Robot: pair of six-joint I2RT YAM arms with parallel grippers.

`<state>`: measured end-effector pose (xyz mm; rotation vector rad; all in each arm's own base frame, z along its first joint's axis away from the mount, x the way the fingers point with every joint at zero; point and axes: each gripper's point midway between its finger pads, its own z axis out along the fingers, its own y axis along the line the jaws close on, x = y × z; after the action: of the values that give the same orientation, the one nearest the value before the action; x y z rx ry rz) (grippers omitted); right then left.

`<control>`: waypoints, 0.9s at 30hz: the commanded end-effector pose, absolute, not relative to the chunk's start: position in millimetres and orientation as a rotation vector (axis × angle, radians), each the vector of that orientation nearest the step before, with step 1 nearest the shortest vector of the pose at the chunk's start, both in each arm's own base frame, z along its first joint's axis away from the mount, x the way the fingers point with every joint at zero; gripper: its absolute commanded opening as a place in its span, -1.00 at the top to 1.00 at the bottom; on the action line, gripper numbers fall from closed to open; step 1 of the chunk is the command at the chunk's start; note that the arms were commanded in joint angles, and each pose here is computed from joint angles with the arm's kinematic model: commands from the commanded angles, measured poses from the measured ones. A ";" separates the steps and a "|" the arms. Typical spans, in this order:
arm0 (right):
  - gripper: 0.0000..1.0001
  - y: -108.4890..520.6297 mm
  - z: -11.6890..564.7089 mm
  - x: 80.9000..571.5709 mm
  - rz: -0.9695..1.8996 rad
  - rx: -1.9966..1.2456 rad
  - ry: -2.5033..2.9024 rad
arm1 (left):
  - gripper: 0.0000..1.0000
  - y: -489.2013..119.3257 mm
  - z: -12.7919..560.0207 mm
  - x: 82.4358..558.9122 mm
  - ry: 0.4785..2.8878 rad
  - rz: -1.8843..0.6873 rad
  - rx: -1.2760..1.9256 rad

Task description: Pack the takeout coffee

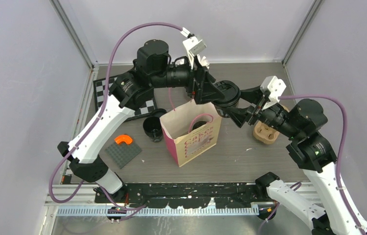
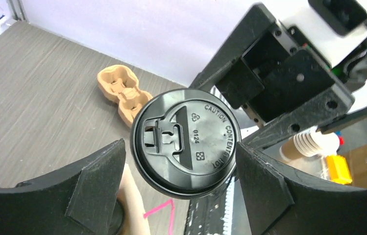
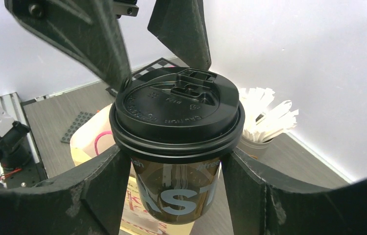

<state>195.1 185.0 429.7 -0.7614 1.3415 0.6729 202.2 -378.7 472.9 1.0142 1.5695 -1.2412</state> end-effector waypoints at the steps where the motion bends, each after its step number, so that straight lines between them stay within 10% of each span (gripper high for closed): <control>1: -0.37 179.3 446.0 197.8 0.610 -0.746 1.263 | -0.66 -370.8 531.7 200.1 1.510 -1.348 0.779; 27: -0.36 152.8 448.7 196.8 0.460 -0.683 1.225 | -0.41 -397.2 492.4 216.4 1.902 -1.572 0.423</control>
<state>194.8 155.6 434.9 -0.7174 1.2727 0.4788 218.2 -388.0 485.2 0.4314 1.9279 -1.4830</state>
